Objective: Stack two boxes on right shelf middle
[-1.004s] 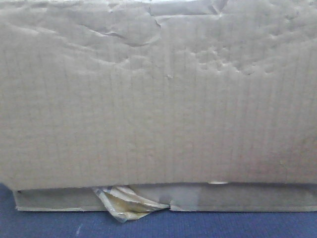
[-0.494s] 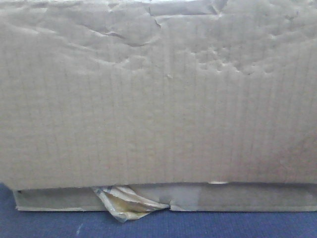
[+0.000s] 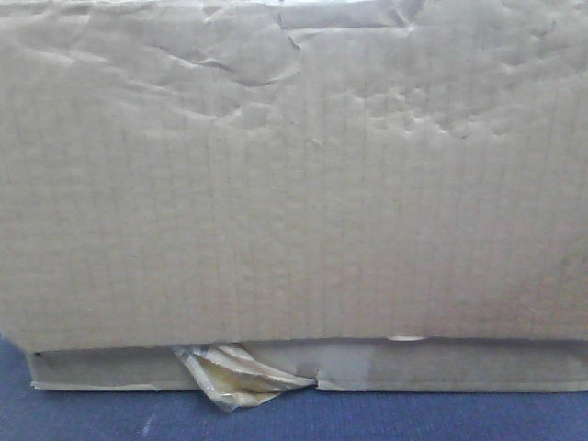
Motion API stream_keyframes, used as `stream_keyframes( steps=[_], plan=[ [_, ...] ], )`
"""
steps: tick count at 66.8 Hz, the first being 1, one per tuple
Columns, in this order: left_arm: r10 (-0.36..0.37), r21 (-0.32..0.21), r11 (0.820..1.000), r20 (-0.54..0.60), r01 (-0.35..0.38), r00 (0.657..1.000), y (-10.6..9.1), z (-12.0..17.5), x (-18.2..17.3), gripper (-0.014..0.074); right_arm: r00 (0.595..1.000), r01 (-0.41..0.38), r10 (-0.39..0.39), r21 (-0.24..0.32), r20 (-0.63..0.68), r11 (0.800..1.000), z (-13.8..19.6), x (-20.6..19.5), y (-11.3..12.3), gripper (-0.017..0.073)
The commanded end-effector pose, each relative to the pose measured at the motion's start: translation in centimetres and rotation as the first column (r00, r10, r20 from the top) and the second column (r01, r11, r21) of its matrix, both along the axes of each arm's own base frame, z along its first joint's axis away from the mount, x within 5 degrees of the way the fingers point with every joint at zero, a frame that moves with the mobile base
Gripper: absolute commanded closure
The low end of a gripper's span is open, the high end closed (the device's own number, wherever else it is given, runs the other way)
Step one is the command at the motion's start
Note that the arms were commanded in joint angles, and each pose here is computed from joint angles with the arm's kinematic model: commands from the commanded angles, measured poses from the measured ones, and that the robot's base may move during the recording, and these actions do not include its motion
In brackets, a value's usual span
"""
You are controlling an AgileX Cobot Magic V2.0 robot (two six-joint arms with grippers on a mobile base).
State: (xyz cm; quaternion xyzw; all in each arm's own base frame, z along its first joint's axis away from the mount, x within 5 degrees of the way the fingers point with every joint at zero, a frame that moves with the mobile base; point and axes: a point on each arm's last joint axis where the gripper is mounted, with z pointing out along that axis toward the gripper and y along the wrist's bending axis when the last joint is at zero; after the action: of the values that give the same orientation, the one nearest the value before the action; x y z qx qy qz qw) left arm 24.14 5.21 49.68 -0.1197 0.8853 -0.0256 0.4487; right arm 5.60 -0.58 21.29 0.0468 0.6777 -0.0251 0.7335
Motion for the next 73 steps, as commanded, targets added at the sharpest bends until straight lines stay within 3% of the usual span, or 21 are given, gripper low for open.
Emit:
stream_keyframes(
  steps=[1,14,25,43,53,73],
  plan=[
    [0.022,-0.015,1.000,0.064,-0.021,0.998,-2.1,2.0,-1.1,0.0704,1.000,0.004,-0.004,-0.004,0.017,1.000,0.1,0.0,0.0,0.0727],
    [-0.061,-0.041,0.997,0.075,0.065,0.995,-7.9,2.8,-1.7,0.0704,1.000,0.004,-0.004,-0.004,0.017,1.000,0.1,0.0,0.0,0.0727],
    [-0.079,-0.005,0.997,0.106,0.080,0.991,-12.6,2.6,-1.6,0.0704,1.000,0.004,-0.004,-0.004,0.017,1.000,0.1,0.0,0.0,0.0727],
    [-0.215,-0.029,0.976,0.011,0.215,0.977,-20.5,-0.7,0.0,0.0704,1.000,0.004,-0.004,-0.004,0.017,1.000,0.1,0.0,0.0,0.0727],
    [-0.213,-0.010,0.977,-0.070,0.213,0.974,-22.4,-3.3,1.6,0.0704,1.000,0.004,-0.004,-0.004,0.017,1.000,0.1,0.0,0.0,0.0727],
    [-0.178,-0.033,0.984,-0.241,0.175,0.954,-23.4,-8.4,2.0,0.0704,1.000,0.004,-0.004,-0.004,0.017,1.000,0.1,0.0,0.0,0.0727]
  ],
)
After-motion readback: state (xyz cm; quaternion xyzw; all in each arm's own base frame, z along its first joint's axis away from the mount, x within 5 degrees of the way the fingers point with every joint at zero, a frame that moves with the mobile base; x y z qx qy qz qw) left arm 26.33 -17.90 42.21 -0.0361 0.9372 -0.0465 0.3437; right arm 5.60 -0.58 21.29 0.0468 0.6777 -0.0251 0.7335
